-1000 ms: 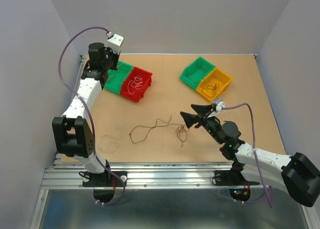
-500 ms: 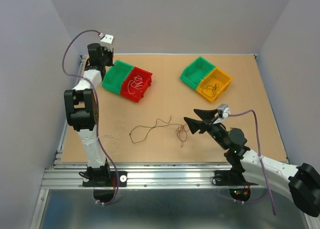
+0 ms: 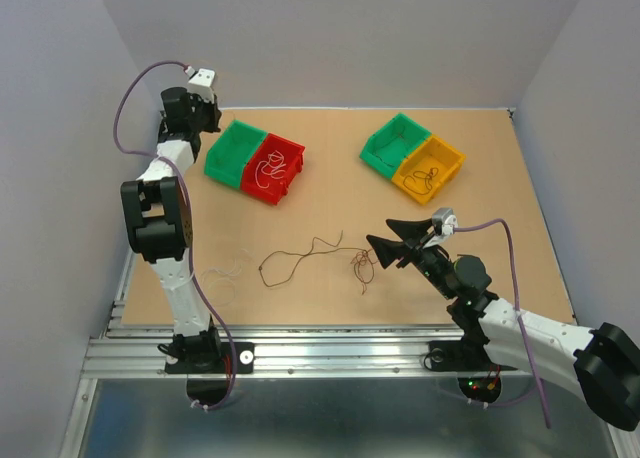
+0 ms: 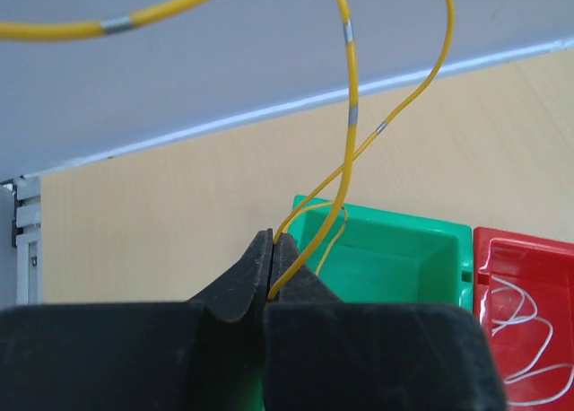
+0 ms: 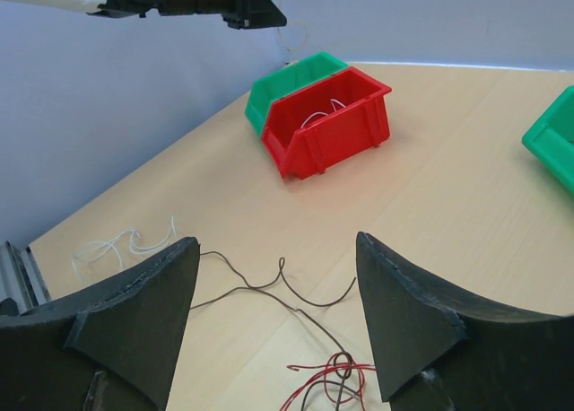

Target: Untangle the cables

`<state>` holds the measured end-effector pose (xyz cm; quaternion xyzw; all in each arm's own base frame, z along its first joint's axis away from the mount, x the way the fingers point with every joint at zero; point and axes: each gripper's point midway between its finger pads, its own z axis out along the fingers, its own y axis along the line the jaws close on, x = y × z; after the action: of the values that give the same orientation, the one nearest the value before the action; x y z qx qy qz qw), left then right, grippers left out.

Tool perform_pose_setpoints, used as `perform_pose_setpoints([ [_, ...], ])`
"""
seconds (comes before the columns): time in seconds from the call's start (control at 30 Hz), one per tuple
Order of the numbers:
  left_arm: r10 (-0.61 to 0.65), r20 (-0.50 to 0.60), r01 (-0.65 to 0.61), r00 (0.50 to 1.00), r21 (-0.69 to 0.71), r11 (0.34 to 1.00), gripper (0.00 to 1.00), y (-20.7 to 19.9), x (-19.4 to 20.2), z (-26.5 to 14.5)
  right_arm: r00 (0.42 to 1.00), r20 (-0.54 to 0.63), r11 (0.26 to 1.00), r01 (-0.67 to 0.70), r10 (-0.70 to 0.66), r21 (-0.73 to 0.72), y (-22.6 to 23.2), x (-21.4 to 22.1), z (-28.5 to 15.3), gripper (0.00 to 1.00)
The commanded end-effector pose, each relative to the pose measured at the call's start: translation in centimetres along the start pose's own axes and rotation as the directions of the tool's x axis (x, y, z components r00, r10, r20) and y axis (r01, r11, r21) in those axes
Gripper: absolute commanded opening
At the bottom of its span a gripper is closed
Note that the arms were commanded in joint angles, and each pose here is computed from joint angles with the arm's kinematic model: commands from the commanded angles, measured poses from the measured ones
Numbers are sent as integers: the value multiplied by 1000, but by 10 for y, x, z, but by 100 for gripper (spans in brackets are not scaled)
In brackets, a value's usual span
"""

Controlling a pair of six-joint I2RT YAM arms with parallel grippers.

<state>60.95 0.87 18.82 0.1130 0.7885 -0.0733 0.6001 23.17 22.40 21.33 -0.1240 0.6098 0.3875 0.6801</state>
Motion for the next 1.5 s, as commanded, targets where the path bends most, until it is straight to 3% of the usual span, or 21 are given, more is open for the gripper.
perform_pose_setpoints([
  [0.0, 96, -49, -95, 994, 26, 995, 0, -5, 4, -9, 1000, 13, 1000, -1, 1, -3, 1, 0, -3, 75],
  [0.33, 169, -245, -161, 955, 55, 985, 0, -12, 60, -28, 1000, 3, 1000, -10, 10, -4, 1, 1, 1, 75],
  [0.67, 241, -431, -239, 869, 59, 969, 0, -26, 100, -22, 1000, -23, 1000, -12, 12, -1, 0, 7, 6, 74],
  [1.0, 219, -576, -239, 787, 43, 970, 4, -15, 127, -18, 1000, -25, 1000, -13, 13, 13, -3, 10, 3, 73],
  [1.1, 230, -574, -240, 786, 59, 969, 14, -18, 127, -20, 1000, -23, 1000, -12, 12, 14, -3, 10, 1, 73],
  [1.13, 238, -567, -244, 788, 66, 968, 25, -20, 122, -22, 1000, -20, 1000, -12, 12, 19, -4, 9, 1, 73],
  [1.17, 237, -564, -243, 791, 66, 968, 28, -19, 121, -23, 1000, -21, 1000, -10, 10, 20, -4, 10, 1, 74],
  [1.3, 250, -546, -268, 800, 48, 962, 55, -17, 106, -31, 1000, -24, 1000, -11, 12, 22, -5, 11, 0, 74],
  [1.47, 267, -513, -295, 816, 28, 955, 60, -16, 79, -46, 1000, -19, 1000, -14, 15, 26, -5, 10, -1, 73],
])
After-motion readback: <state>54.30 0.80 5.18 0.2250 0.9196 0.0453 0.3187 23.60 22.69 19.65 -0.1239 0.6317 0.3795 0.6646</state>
